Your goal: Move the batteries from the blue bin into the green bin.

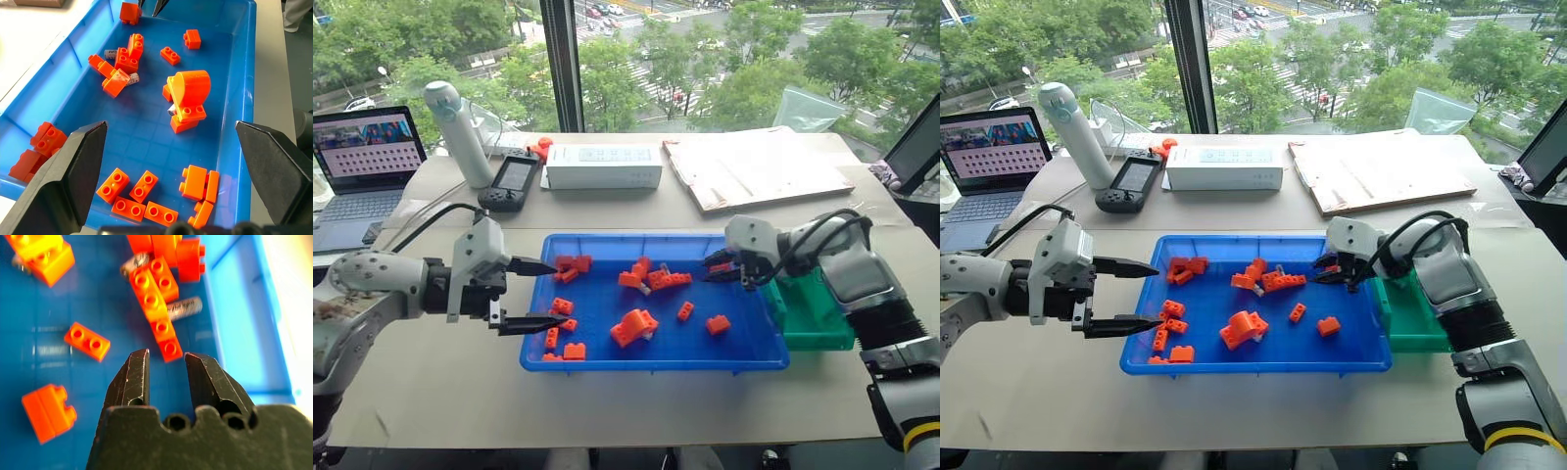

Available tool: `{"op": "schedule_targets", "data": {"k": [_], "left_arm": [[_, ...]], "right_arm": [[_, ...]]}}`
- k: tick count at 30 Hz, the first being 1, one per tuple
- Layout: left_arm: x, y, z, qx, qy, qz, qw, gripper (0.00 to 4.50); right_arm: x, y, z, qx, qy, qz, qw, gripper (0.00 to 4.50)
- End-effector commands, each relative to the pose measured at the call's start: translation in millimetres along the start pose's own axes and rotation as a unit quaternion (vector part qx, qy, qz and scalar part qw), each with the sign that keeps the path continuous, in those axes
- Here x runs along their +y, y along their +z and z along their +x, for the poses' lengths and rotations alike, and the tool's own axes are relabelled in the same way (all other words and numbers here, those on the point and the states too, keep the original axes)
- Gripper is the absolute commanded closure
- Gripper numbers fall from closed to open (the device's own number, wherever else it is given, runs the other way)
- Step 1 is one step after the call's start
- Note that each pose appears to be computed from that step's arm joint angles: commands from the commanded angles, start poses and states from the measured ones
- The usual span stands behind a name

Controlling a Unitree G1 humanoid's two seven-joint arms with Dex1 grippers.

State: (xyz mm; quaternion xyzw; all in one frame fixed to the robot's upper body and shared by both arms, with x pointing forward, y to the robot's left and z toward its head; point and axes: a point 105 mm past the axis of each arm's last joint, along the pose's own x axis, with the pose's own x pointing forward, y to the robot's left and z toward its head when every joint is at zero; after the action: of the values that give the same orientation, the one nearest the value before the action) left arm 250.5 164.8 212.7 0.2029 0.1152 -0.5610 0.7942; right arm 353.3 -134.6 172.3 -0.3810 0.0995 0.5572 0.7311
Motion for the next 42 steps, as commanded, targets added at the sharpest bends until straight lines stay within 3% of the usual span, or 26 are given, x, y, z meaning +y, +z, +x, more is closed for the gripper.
{"op": "schedule_targets", "data": {"k": [1,4,12,17,22,25,28,35,37,40,42], "left_arm": [[0,7,-4,0.0,0.006,0.019,1.0,0.0],[0,6,-7,0.003,0.014,0.017,1.0,0.0],[-3,4,-11,0.012,0.026,0.015,0.999,0.0],[-4,5,-11,0.012,0.028,0.014,0.999,0.0],[-3,4,-9,0.011,0.026,0.015,0.999,0.0],[-3,4,-8,0.01,0.024,0.016,1.0,0.0],[-2,4,-6,0.008,0.019,0.018,1.0,0.0],[-1,4,0,0.003,0.008,0.02,1.0,0.0],[0,5,1,0.001,0.006,0.021,1.0,0.0],[0,5,1,0.001,0.005,0.022,1.0,0.0],[-1,5,0,0.002,0.005,0.022,1.0,0.0]], "right_arm": [[-9,19,4,-0.021,-0.029,-0.032,0.999,2.12],[-12,21,13,-0.019,-0.041,-0.048,0.998,1.13],[-1,18,30,-0.013,0.003,-0.052,0.999,1.13],[1,11,35,-0.008,0.01,-0.045,0.999,2.4],[-4,14,28,-0.012,0.006,-0.047,0.999,4.06],[-8,18,16,-0.015,0.005,-0.048,0.999,4.06],[-12,20,-18,-0.002,0.015,-0.031,0.999,4.06],[-6,-7,-54,0.076,0.03,0.016,0.997,4.06],[-4,-12,-57,0.091,0.034,0.021,0.995,3.06],[-7,-4,-56,0.08,0.026,0.016,0.996,2.22],[-14,7,-51,0.063,0.005,0.001,0.998,1.43]]}}
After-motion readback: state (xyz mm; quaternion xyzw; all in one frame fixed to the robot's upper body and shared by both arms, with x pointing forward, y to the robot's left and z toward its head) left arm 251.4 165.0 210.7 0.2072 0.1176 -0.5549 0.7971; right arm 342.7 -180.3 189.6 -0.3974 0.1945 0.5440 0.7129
